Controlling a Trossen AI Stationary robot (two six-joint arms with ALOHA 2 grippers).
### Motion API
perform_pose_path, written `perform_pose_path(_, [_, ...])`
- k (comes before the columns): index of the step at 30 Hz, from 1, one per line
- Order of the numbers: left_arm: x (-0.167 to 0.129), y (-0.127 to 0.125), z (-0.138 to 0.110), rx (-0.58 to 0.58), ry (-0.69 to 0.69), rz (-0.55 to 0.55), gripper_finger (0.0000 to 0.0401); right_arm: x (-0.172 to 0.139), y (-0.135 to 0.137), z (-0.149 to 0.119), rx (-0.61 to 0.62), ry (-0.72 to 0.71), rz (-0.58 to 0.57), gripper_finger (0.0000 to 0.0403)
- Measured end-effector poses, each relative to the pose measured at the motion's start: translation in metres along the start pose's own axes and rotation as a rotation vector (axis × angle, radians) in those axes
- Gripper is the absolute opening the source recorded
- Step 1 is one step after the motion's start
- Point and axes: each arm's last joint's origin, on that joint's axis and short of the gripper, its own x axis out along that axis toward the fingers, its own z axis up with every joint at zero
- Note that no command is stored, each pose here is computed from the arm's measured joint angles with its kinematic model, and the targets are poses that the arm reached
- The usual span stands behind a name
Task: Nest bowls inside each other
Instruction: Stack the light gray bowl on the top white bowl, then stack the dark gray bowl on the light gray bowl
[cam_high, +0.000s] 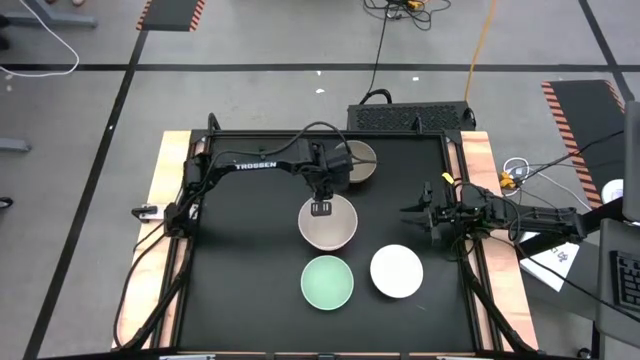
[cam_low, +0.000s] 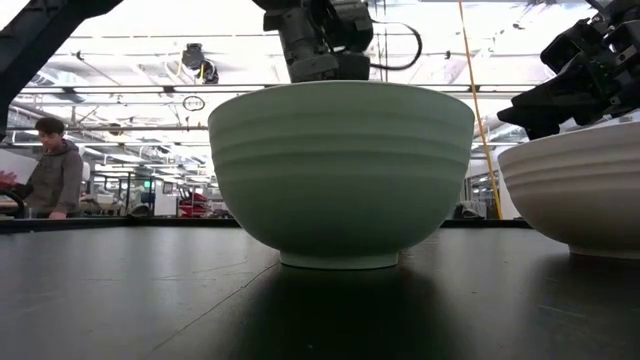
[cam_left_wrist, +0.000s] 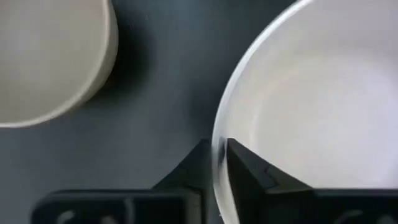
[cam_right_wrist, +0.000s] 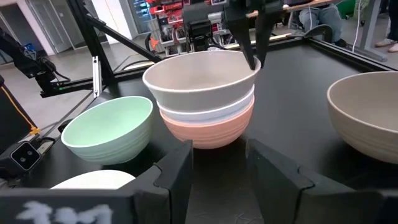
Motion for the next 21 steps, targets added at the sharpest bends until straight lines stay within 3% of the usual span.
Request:
perform_pose_path(9, [0.0005,-0.0019,0.0002,0.002,0.002,-0.001,0.0139,0.0,0.0,0.0001,0.0,0.0,0.0,0.0143])
perform_pose_path(21, [-0.0005,-0.0022,0.0003,0.003,0.002,0.01,0.0184,0.0,0.0,0.0001,0.0,0.0,0.0,0.0143])
